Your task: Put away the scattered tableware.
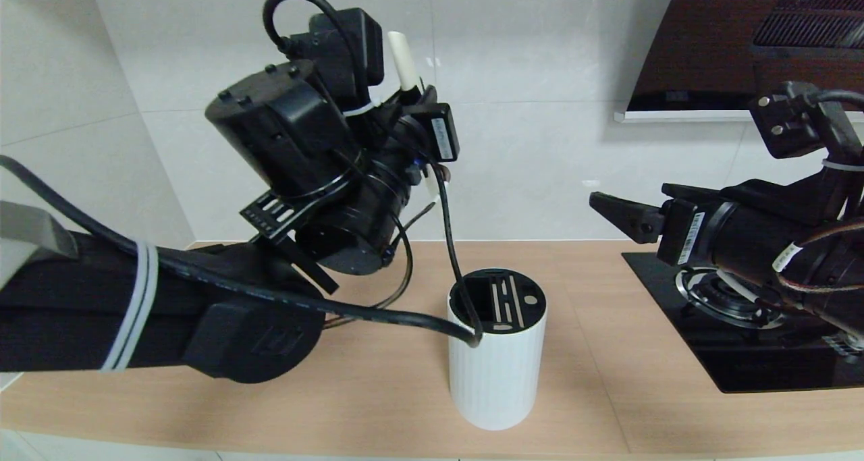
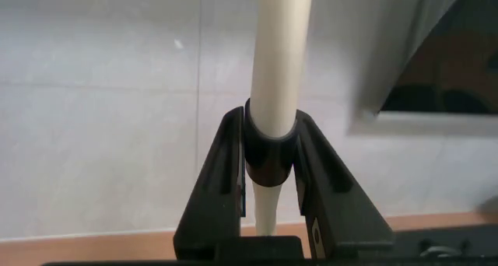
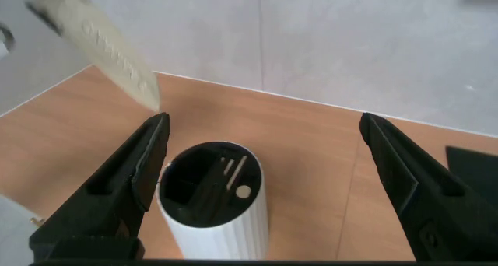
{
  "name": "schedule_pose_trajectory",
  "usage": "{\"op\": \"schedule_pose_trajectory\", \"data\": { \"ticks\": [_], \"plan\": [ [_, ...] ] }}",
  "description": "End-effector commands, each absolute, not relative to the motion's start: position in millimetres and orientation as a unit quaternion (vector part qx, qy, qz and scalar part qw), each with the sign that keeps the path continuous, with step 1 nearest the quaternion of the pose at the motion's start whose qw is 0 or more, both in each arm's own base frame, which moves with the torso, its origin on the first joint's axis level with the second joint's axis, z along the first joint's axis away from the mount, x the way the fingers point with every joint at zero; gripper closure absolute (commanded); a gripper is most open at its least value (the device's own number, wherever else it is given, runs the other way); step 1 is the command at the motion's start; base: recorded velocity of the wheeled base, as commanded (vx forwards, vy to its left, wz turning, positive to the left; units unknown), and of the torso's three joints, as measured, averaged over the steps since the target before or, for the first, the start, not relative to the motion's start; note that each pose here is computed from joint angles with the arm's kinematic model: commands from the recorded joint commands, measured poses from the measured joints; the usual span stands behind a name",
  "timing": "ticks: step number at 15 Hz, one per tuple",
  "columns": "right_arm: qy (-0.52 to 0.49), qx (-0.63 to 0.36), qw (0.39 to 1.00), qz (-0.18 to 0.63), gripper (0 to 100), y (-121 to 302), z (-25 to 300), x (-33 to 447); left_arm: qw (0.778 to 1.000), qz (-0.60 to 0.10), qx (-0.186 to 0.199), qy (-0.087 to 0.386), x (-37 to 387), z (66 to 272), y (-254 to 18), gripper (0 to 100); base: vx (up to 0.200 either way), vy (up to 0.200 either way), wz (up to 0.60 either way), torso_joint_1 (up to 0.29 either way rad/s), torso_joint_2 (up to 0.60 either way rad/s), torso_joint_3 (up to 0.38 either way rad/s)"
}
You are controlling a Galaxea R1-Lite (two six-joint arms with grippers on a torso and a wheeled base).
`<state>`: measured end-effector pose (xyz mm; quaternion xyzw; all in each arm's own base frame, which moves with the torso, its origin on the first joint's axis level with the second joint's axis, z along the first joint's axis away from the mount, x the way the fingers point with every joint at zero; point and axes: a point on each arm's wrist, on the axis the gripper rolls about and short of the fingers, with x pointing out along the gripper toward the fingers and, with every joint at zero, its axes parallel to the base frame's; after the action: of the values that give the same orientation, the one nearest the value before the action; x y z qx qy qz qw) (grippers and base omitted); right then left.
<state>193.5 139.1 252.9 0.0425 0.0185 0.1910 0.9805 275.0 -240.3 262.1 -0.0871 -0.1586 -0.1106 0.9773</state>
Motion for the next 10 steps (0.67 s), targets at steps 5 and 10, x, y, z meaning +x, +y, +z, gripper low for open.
{"op": "schedule_pose_trajectory", "data": {
  "ticks": [5,10],
  "plan": [
    [0.026,0.039,0.981,0.19,0,141,249,197,0.984,-0.128,-0.056,-0.115,274,234,-256,100,0.0,0.0,0.0,0.0,0.0,0.0],
    [0.033,0.036,0.981,0.19,0,144,245,199,0.983,-0.152,-0.07,-0.081,265,226,-269,100,0.0,0.0,0.0,0.0,0.0,0.0]
  ]
}}
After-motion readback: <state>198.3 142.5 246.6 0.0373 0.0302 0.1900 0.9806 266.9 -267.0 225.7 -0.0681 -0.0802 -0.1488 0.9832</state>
